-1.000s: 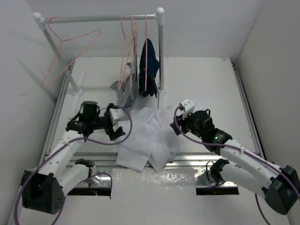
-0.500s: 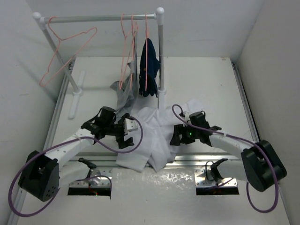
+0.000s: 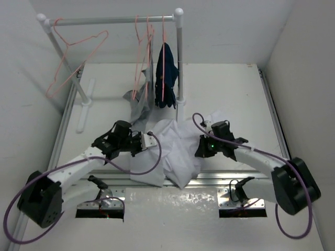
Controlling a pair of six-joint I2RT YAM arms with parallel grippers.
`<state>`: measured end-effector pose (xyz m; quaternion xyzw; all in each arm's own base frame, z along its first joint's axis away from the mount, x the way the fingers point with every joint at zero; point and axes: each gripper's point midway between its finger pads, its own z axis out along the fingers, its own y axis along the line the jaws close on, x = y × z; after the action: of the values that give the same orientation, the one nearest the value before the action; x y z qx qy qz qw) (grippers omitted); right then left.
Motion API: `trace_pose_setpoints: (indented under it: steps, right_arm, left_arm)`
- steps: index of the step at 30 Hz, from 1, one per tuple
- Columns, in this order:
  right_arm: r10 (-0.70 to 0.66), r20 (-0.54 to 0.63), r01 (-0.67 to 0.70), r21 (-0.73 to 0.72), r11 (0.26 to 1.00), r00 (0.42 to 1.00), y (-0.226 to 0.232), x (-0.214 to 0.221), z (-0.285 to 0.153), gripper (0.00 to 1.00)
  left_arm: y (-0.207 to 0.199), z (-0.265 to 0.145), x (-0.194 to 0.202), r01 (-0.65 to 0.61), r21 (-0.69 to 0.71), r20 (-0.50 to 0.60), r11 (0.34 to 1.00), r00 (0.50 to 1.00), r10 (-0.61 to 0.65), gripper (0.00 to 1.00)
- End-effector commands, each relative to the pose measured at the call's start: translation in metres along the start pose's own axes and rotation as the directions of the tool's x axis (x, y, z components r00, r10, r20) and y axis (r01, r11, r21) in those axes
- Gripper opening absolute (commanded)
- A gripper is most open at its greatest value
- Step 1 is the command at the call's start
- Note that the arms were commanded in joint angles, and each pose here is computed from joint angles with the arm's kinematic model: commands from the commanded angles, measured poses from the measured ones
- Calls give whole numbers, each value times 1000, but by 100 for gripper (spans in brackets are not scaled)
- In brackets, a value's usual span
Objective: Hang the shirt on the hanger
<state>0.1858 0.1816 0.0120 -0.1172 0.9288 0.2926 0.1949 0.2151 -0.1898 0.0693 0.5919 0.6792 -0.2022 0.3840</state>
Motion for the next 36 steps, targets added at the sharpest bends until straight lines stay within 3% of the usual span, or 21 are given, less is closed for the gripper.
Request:
trace_pose_setpoints:
  steps: [1,6,12,17,22,25,28,32,36]
  right_arm:
    - [-160,261,123,152,981,952,4,-81,-41,0]
    - [-293,456,108,388,915,840,4,-154,-118,0]
    - [-331,535,-14,541,841,778,-15,-203,-188,0]
    - [-176,650,-232,491,839,739,-68,-208,-228,0]
    - [-78,685,-308,423,852,725,-91,-206,-231,0]
    - [-44,682,-288,365,885,730,-85,-209,-221,0]
    - [14,646,-272,301,914,763,-81,-198,-199,0]
    - [72,625,-348,332,877,777,-103,-157,-173,3]
    - [90,640,-382,334,862,763,-109,-136,-167,0]
  left_arm:
    - [34,-32,-31,-76,-226,51,971,995,89,0]
    - [108,-102,-52,-48,-602,-31,797,999,37,0]
    - [137,-157,-95,-43,-726,-15,687,999,46,0]
    - [132,-168,-66,-133,-733,-165,668,986,15,0]
    - [115,-155,-2,-242,-690,-356,682,934,-28,0]
    - [111,-146,19,-265,-684,-392,680,919,-35,0]
    - [97,-126,21,-243,-614,-358,751,934,10,0]
    - [50,-95,34,-218,-379,-339,899,937,84,0]
    - [36,-92,56,-235,-314,-402,920,911,95,0]
